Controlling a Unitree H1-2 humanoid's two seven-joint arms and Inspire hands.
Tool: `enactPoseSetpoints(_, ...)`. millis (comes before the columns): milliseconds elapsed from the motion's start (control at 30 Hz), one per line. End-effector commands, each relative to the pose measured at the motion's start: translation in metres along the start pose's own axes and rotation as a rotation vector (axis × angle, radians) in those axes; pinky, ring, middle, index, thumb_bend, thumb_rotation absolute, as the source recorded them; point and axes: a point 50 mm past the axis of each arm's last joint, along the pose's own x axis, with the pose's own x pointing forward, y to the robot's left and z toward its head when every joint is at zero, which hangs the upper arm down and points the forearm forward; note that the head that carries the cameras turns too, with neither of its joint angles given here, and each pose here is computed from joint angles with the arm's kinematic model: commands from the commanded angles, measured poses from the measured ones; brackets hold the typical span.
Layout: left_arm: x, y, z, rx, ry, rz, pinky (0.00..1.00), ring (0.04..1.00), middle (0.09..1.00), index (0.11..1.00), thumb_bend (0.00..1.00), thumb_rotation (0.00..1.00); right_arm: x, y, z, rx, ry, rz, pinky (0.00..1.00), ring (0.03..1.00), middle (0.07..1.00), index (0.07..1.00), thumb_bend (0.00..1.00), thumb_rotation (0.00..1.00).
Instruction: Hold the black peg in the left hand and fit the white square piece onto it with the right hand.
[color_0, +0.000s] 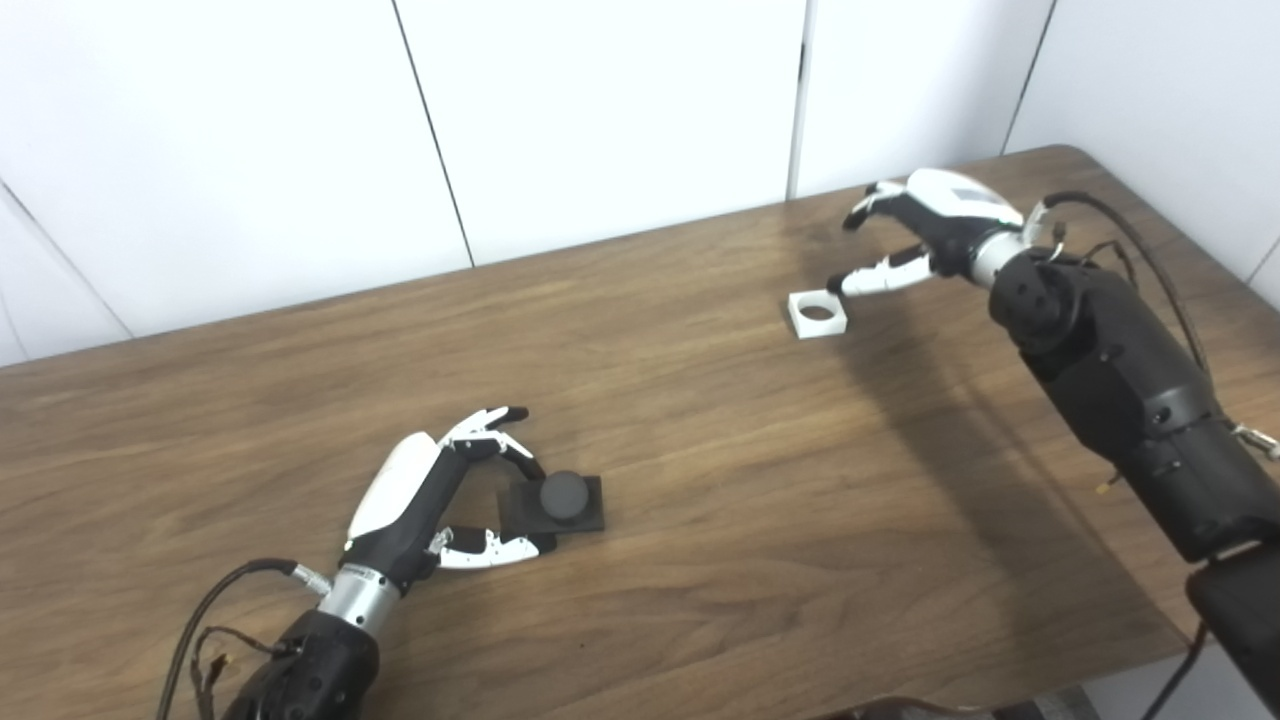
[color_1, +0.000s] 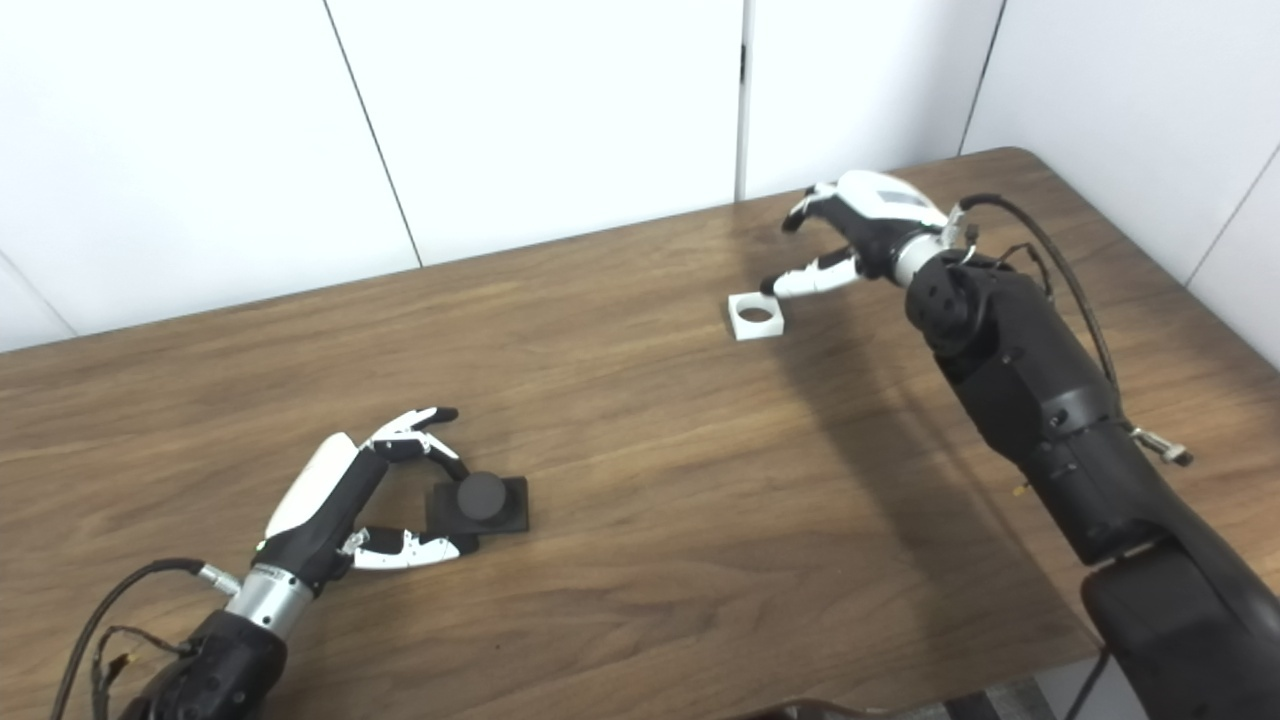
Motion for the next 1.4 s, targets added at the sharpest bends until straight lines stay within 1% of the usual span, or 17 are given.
enactPoseSetpoints(0,-0.015,-0.020,-0.018,-0.012,0.092,-0.103,0.84,0.933,0.890,0.489,0.52,0.08,0.003,-0.039,0.010,-0.015,-0.050,-0.043,0.87,0.973,0.987,0.813,0.83,0.53)
enactPoseSetpoints(100,-0.015,-0.020,-0.019,-0.013,0.092,-0.103,0.84,0.933,0.892,0.489,0.52,0.08,0.004,-0.037,0.012,0.008,-0.048,0.008,0.94,0.997,0.999,0.833,0.91,0.50)
enactPoseSetpoints(267,-0.016,-0.021,-0.019,-0.008,0.092,-0.100,0.84,0.930,0.891,0.489,0.52,0.08,0.006,-0.032,0.014,0.021,-0.051,0.058,0.95,1.000,1.000,0.840,0.99,0.49)
enactPoseSetpoints(433,-0.015,-0.022,-0.020,-0.010,0.098,-0.103,0.85,0.933,0.892,0.490,0.52,0.08,0.007,-0.027,0.018,0.031,-0.062,0.089,0.99,1.000,1.000,0.841,1.00,0.51)
enactPoseSetpoints(500,-0.016,-0.022,-0.020,-0.013,0.098,-0.102,0.85,0.932,0.890,0.489,0.52,0.08,0.006,-0.025,0.020,0.028,-0.065,0.093,0.98,1.000,1.000,0.841,1.00,0.52)
enactPoseSetpoints(733,-0.017,-0.022,-0.019,-0.008,0.100,-0.099,0.85,0.934,0.890,0.489,0.52,0.08,0.006,-0.018,0.023,0.018,-0.075,0.100,0.97,0.993,1.000,0.841,1.00,0.45)
enactPoseSetpoints(833,-0.017,-0.022,-0.018,-0.007,0.096,-0.097,0.85,0.934,0.891,0.490,0.52,0.08,0.007,-0.014,0.022,0.016,-0.071,0.101,0.97,0.992,1.000,0.838,0.99,0.42)
enactPoseSetpoints(1000,-0.017,-0.022,-0.017,-0.003,0.098,-0.098,0.84,0.929,0.890,0.490,0.52,0.09,0.008,-0.006,0.020,0.013,-0.065,0.083,0.99,0.986,0.987,0.819,0.91,0.34)
enactPoseSetpoints(1167,-0.018,-0.022,-0.017,-0.012,0.102,-0.094,0.83,0.929,0.889,0.489,0.52,0.08,0.012,0.000,0.017,0.002,-0.067,0.051,0.94,0.955,0.962,0.779,0.87,0.29)
enactPoseSetpoints(1367,-0.021,-0.021,-0.017,-0.009,0.105,-0.092,0.83,0.932,0.889,0.489,0.52,0.08,0.014,0.004,0.014,-0.009,-0.063,0.038,0.95,0.945,0.951,0.754,0.83,0.27)
